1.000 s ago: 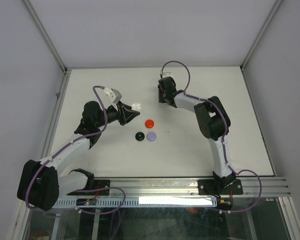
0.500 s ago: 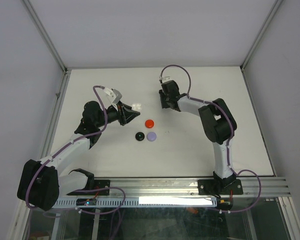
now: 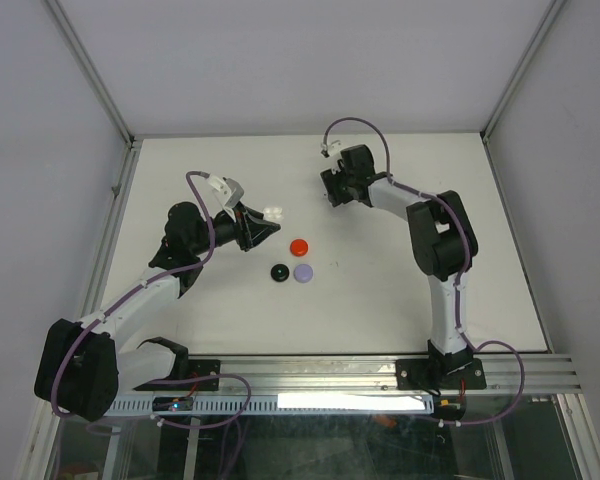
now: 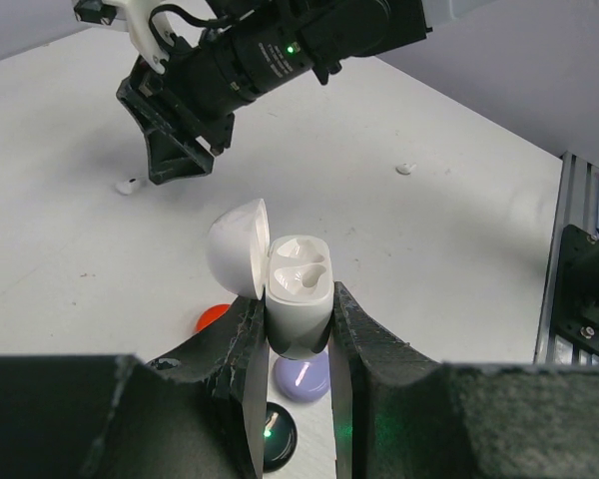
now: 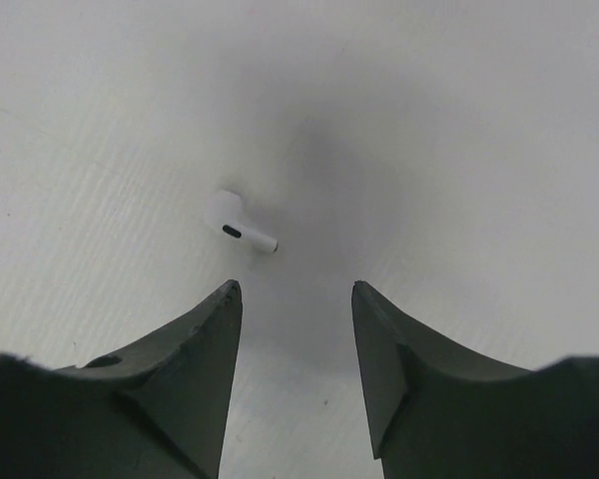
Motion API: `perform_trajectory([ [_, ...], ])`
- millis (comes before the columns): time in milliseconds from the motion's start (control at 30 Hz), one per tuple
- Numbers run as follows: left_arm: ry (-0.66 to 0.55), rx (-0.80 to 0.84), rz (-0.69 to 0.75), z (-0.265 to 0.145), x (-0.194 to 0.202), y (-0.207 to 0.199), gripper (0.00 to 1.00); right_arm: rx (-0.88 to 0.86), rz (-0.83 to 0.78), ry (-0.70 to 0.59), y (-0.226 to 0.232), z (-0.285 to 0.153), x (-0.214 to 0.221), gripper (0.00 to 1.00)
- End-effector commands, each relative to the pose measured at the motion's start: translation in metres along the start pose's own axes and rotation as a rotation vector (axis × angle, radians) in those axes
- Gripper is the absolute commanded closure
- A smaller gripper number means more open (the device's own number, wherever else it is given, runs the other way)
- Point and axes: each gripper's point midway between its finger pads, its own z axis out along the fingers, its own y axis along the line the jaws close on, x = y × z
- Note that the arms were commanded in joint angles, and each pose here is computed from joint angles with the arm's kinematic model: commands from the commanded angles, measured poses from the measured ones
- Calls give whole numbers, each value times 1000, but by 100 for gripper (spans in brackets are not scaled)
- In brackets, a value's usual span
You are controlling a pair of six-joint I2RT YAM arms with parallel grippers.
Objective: Insert the wireless bluetooth earbuds into the charging case
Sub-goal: Move the earbud to the center of the board.
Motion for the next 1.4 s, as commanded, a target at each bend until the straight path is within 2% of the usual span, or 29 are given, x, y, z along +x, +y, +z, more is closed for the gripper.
perform_trajectory([
  [0, -54, 45, 72, 2, -27, -7, 100, -155, -129, -72, 14, 1, -35, 49],
  [167, -45, 56, 65, 3, -25, -8, 100, -241, -165, -69, 25, 11, -33, 48],
  [400, -41, 59, 64, 4, -23, -8, 100, -256, -177, -55, 25, 25, -34, 49],
  [567, -42, 58, 65, 3, -24, -8, 100, -251, -170, -28, 24, 27, -30, 56],
  [867, -45, 67, 64, 3, -26, -10, 100, -188, -148, 35, 16, 16, -12, 77],
  [1033, -50, 67, 69, 2, -27, -11, 100, -138, -98, 59, 12, -2, -7, 83],
  [1200, -55, 68, 72, 1, -29, -13, 100, -71, 0, 147, 14, -27, 18, 85],
  [1367, -58, 69, 73, 1, -31, -14, 100, -37, 91, 309, 36, -53, 72, 86],
])
